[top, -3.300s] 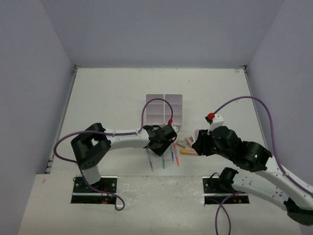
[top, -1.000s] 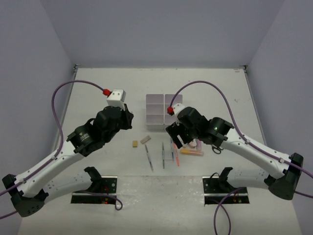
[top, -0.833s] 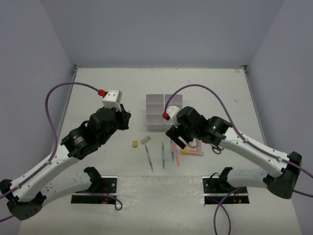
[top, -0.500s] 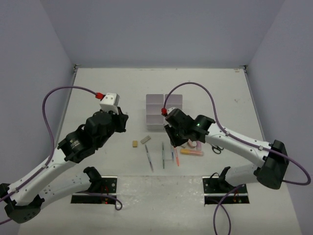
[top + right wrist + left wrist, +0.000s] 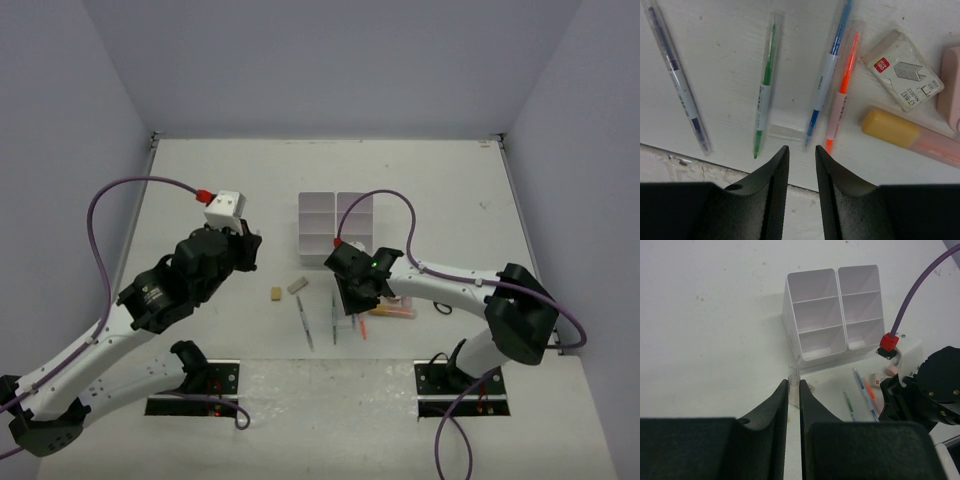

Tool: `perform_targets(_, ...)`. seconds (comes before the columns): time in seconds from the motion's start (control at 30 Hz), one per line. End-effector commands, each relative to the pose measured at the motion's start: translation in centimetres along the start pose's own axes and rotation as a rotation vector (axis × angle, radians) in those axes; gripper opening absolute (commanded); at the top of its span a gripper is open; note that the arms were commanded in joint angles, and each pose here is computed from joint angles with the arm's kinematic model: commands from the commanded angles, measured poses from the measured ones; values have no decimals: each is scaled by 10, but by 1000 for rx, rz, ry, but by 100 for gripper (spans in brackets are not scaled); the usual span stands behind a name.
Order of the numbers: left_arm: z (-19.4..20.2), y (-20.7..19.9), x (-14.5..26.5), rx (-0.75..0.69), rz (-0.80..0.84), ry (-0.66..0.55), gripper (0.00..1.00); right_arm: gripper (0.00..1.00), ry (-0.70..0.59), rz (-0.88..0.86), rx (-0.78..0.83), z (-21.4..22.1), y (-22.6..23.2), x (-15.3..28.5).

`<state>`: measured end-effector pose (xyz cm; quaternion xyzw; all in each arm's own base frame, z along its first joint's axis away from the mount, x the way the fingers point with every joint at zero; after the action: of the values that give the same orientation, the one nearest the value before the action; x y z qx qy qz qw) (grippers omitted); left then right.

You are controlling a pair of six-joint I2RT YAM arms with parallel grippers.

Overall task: Sort the stationery into containers
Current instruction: Pick up the pen from the center of the board.

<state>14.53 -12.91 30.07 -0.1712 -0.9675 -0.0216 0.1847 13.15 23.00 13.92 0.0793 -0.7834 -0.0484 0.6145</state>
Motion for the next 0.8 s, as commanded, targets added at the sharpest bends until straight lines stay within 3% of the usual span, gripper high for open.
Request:
perform_targets(0.0, 5, 1, -4, -33, 1, 16, 0, 32, -30, 33, -49, -1, 2, -15)
perform_targets(0.53, 10, 3, -4, -34, -20, 24, 0, 31, -74, 47, -54, -5, -7, -6)
perform_targets(0.77, 11, 12, 6, -14, -71, 20, 0, 30, -92, -19, -55, -12, 13, 7)
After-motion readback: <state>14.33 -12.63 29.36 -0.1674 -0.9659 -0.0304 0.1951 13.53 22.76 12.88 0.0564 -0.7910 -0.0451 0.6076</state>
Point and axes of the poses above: each gripper's point midway between its finger pads, its own x axis back along the fingers, its own y axis along the line the jaws close on, z = x × y, the point moved 9 cm from there along x, back along the fingers, and after that the axes turned 11 degrees about -x, right-handed, at the moved point
